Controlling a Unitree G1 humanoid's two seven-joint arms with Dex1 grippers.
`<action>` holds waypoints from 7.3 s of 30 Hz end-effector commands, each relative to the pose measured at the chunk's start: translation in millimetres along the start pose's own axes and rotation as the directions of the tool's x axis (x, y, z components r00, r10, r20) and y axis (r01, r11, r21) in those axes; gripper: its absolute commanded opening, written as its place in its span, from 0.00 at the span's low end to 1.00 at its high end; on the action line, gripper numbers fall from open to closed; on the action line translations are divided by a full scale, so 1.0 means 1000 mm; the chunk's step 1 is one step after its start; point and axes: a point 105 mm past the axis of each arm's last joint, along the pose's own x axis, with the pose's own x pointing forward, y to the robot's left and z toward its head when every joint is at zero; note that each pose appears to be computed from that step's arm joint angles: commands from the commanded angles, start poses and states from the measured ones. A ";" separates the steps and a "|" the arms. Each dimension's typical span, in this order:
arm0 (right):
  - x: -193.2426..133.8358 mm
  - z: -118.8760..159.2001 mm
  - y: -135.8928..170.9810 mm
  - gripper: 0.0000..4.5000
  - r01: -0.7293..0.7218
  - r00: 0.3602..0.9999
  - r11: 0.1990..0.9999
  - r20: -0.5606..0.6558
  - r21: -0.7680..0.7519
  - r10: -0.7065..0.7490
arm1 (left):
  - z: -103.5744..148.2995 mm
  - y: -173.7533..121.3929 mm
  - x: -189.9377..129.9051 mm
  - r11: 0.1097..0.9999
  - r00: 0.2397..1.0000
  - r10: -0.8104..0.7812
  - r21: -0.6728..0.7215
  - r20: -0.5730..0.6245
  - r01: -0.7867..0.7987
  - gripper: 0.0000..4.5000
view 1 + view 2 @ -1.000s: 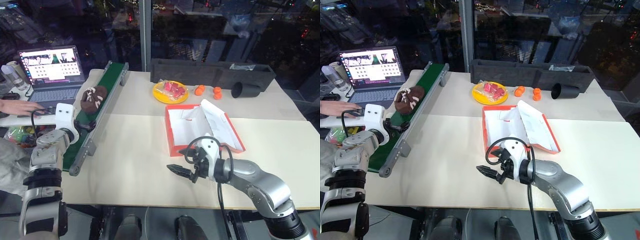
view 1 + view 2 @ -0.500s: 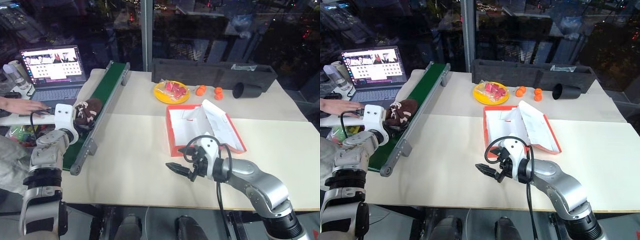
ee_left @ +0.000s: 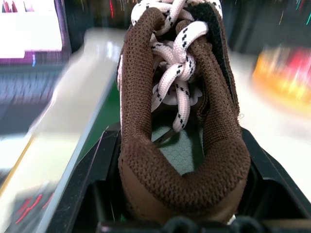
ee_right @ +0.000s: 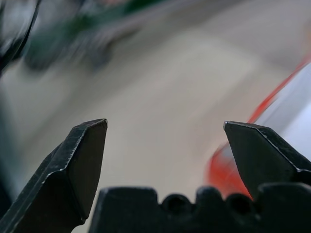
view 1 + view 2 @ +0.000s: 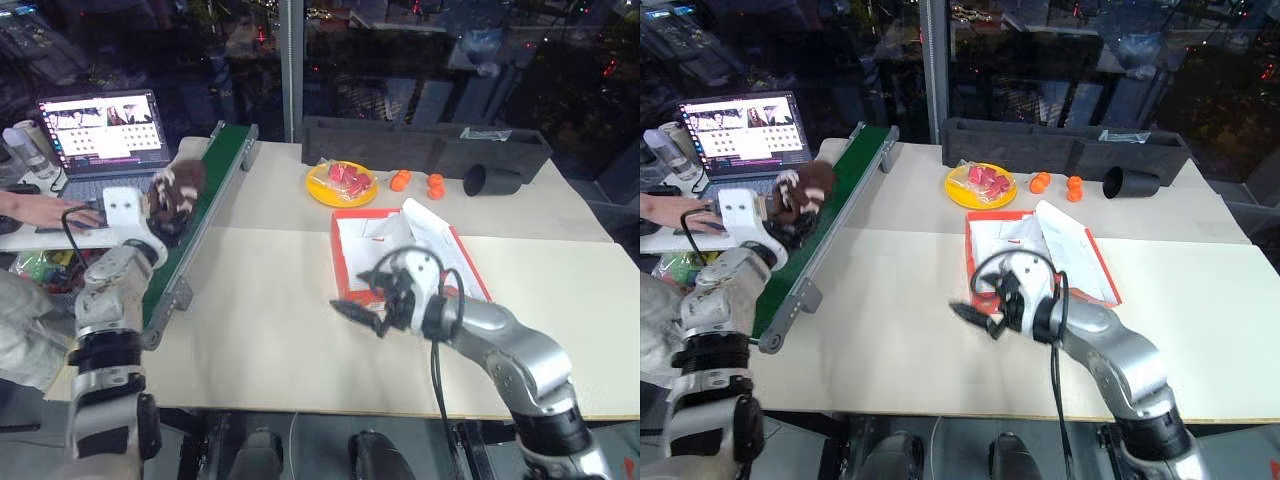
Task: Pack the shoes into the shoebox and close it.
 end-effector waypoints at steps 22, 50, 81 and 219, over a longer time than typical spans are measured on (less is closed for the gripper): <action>0.028 0.082 -0.014 1.00 -0.084 0.962 0.640 0.228 0.764 -0.147 | -0.003 -0.195 -0.012 0.802 0.826 -0.564 -0.227 0.018 0.552 0.51; 0.020 0.072 -0.024 0.20 0.020 0.958 0.665 0.177 0.747 -0.227 | -0.014 -0.202 -0.030 0.759 0.758 -0.650 -0.091 -0.053 0.644 0.51; 0.003 -0.062 -0.129 0.24 0.554 0.716 0.832 -0.527 0.030 -0.458 | -0.070 -0.209 -0.069 0.591 0.628 -0.736 0.212 -0.253 0.778 1.00; 0.014 0.076 -0.021 1.00 0.027 0.936 0.831 0.278 0.555 -0.216 | 0.026 -0.171 -0.025 0.729 0.803 -0.591 -0.374 0.080 0.573 0.11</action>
